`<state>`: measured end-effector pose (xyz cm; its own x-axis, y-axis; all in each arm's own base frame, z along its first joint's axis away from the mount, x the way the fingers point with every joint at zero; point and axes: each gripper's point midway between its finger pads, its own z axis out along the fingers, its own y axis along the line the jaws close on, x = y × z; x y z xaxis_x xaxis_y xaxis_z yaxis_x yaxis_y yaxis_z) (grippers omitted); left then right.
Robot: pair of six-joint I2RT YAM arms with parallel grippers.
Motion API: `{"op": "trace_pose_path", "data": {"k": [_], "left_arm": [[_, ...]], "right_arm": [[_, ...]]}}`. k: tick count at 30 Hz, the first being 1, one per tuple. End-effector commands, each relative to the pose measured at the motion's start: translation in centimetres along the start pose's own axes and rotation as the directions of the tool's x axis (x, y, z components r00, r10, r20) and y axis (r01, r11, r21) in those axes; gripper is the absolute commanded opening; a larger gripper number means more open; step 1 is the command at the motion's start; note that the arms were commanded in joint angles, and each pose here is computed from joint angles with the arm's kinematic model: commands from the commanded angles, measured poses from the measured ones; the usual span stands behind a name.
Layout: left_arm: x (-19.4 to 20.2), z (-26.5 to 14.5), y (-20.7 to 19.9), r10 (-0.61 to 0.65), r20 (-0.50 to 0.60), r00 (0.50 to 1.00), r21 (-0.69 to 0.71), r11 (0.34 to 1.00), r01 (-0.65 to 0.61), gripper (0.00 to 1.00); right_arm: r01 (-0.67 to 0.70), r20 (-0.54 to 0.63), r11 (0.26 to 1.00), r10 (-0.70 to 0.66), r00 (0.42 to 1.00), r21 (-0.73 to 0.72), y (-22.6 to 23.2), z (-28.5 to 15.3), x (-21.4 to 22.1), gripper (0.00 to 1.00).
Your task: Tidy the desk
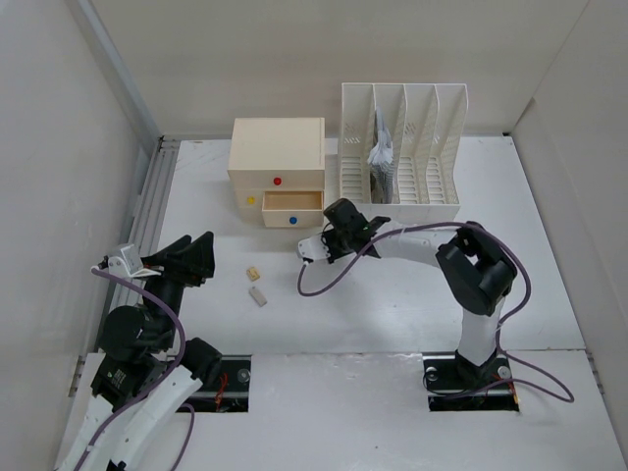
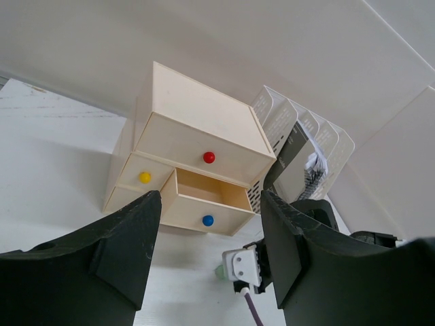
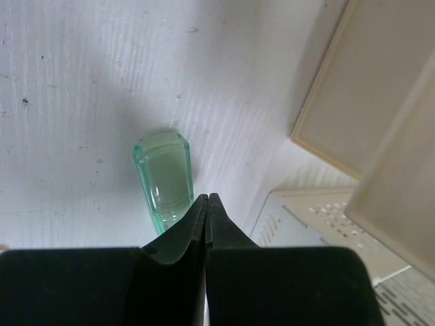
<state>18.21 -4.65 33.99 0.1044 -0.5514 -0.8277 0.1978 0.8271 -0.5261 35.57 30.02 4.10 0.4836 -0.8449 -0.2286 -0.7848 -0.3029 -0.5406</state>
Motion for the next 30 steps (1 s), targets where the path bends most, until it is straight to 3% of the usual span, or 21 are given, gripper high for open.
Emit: {"op": "trace_pose_path", "data": {"k": [1,3,5,7,10,19,30], "left_arm": [[-1.0,0.0,-0.2,-0.012,0.043,0.999,0.008,1.0,0.012,0.57],[-1.0,0.0,-0.2,-0.012,0.043,0.999,0.008,1.0,0.012,0.57],[-1.0,0.0,-0.2,-0.012,0.043,0.999,0.008,1.0,0.012,0.57],[-1.0,0.0,-0.2,-0.012,0.043,0.999,0.008,1.0,0.012,0.57],[-1.2,-0.2,-0.2,-0.016,0.05,0.999,0.012,1.0,0.016,0.57],[-1.4,-0.4,-0.2,-0.021,0.057,0.998,0.016,1.0,0.02,0.57],[-1.4,-0.4,-0.2,-0.021,0.057,0.998,0.016,1.0,0.02,0.57]], "right_arm": [[-0.128,0.056,0.989,0.124,0.991,0.071,-2.9,-2.1,-2.0,0.0],[-0.207,0.07,0.974,0.2,0.977,0.097,-4.4,-2.6,-2.6,0.04],[-0.271,0.091,0.962,0.268,0.959,0.022,-4.7,-3.6,-3.5,0.1],[-0.268,0.155,0.949,0.294,0.943,-0.167,-2.1,-4.2,-4.8,0.23],[-0.194,0.209,0.941,0.257,0.944,-0.279,-0.2,-4.3,-5.5,0.34],[0.021,0.228,0.92,0.075,0.971,-0.391,3.7,-3.5,-2.3,0.35],[-0.002,0.203,0.947,0.072,0.977,-0.322,2.4,-1.8,-1.4,0.36]]}}
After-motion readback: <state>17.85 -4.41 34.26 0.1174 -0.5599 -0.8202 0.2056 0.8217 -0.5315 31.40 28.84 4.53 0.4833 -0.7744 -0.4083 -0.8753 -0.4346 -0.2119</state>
